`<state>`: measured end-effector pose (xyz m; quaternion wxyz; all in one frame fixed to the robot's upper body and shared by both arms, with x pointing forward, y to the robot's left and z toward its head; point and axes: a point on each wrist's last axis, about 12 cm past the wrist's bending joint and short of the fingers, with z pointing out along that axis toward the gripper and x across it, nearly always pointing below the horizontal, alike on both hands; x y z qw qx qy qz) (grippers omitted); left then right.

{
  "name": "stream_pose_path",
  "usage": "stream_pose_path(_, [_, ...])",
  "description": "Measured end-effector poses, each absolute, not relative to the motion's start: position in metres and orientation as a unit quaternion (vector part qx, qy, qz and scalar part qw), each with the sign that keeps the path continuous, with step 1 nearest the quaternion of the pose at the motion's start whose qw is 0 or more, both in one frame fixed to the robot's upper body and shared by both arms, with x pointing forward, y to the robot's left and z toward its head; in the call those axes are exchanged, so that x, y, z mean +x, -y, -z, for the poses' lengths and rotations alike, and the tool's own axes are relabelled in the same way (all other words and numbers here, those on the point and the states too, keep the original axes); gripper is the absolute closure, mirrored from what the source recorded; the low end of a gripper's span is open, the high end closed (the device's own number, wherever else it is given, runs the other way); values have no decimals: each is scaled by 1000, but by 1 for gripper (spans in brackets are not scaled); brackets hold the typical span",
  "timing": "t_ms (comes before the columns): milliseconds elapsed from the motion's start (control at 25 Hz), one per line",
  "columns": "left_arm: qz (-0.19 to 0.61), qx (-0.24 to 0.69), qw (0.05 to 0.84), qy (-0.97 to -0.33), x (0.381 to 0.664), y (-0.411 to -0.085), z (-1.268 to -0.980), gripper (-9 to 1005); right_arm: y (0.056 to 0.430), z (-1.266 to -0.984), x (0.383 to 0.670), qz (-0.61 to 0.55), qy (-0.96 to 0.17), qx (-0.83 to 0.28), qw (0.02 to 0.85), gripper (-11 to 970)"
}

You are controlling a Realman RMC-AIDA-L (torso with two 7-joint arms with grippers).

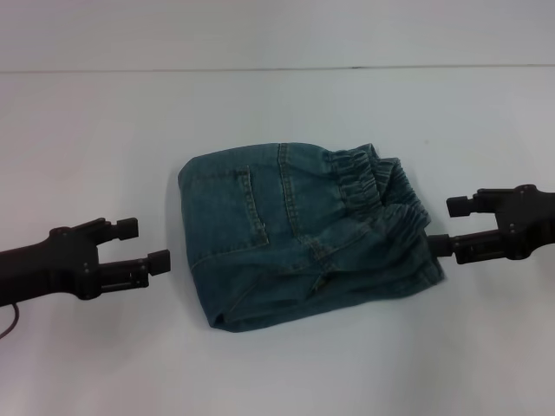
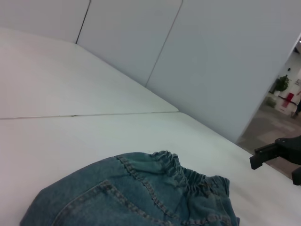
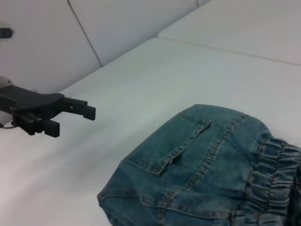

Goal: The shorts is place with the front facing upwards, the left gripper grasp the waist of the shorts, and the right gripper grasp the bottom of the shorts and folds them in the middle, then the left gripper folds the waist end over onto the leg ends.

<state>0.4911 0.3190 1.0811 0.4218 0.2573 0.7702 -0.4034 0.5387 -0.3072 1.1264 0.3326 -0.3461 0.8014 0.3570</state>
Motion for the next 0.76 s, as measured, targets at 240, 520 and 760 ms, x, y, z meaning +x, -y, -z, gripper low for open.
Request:
stream_pose_path(240, [406, 255, 403, -780, 496, -317, -1081, 46, 304, -1124, 543, -356, -801, -345, 335, 8])
stream_pose_path(520, [408, 261, 400, -778, 499, -313, -1082, 46, 303, -1125, 544, -353, -802, -347, 335, 9])
stream_pose_path(760, [410, 263, 400, -776, 500, -311, -1083, 46, 304, -1125, 545, -352, -802, -347, 335, 9])
